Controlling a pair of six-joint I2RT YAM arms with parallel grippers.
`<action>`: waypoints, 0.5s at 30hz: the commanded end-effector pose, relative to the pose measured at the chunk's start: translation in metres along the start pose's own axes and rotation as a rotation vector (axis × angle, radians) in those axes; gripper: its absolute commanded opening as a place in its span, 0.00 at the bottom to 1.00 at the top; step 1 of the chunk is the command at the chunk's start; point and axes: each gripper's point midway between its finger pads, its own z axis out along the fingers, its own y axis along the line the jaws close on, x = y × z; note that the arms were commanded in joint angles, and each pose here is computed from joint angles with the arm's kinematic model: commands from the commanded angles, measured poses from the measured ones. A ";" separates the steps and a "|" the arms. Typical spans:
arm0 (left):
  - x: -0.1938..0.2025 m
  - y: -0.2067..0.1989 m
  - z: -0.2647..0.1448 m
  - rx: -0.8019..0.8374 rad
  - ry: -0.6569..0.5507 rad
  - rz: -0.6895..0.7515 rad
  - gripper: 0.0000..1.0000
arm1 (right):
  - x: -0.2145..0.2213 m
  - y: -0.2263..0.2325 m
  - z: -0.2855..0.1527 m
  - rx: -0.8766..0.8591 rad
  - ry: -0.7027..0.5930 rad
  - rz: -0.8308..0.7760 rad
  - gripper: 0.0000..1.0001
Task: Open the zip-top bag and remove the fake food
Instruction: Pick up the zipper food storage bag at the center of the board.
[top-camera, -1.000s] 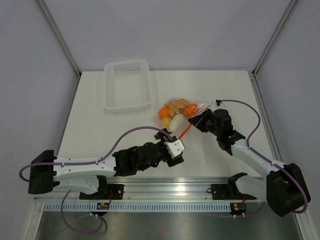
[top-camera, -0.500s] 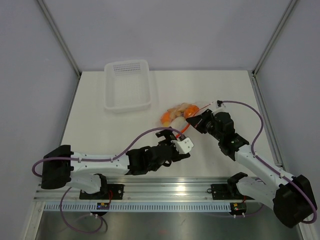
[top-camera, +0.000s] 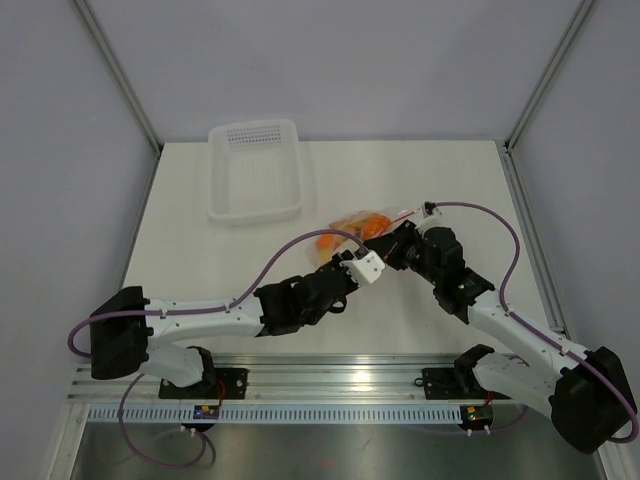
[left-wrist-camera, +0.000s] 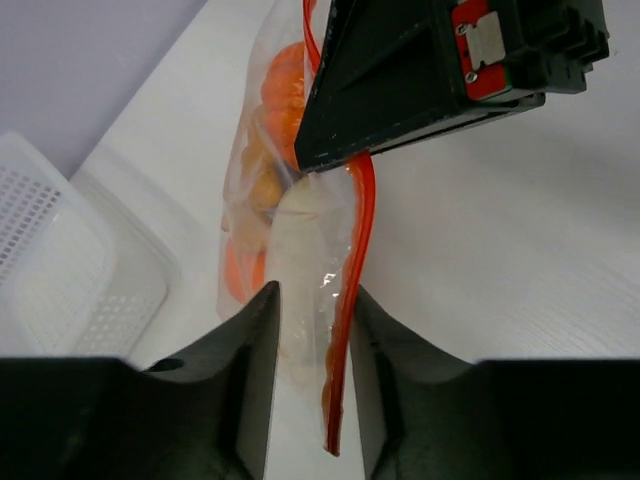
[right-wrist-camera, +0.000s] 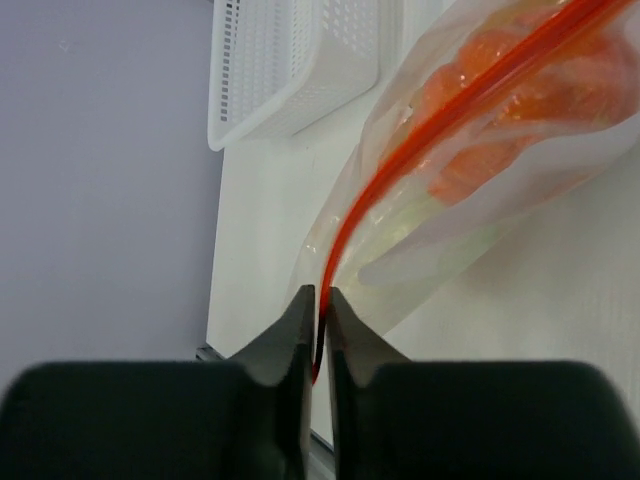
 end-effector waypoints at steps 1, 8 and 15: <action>-0.022 0.000 -0.001 0.030 -0.045 -0.047 0.26 | -0.007 0.024 -0.004 -0.093 -0.024 -0.032 0.20; -0.020 0.021 -0.008 0.024 -0.034 -0.139 0.05 | -0.017 0.026 -0.011 -0.089 -0.066 -0.145 0.36; -0.018 0.056 -0.029 -0.017 -0.061 -0.266 0.03 | -0.027 0.030 -0.024 -0.107 -0.122 -0.277 0.53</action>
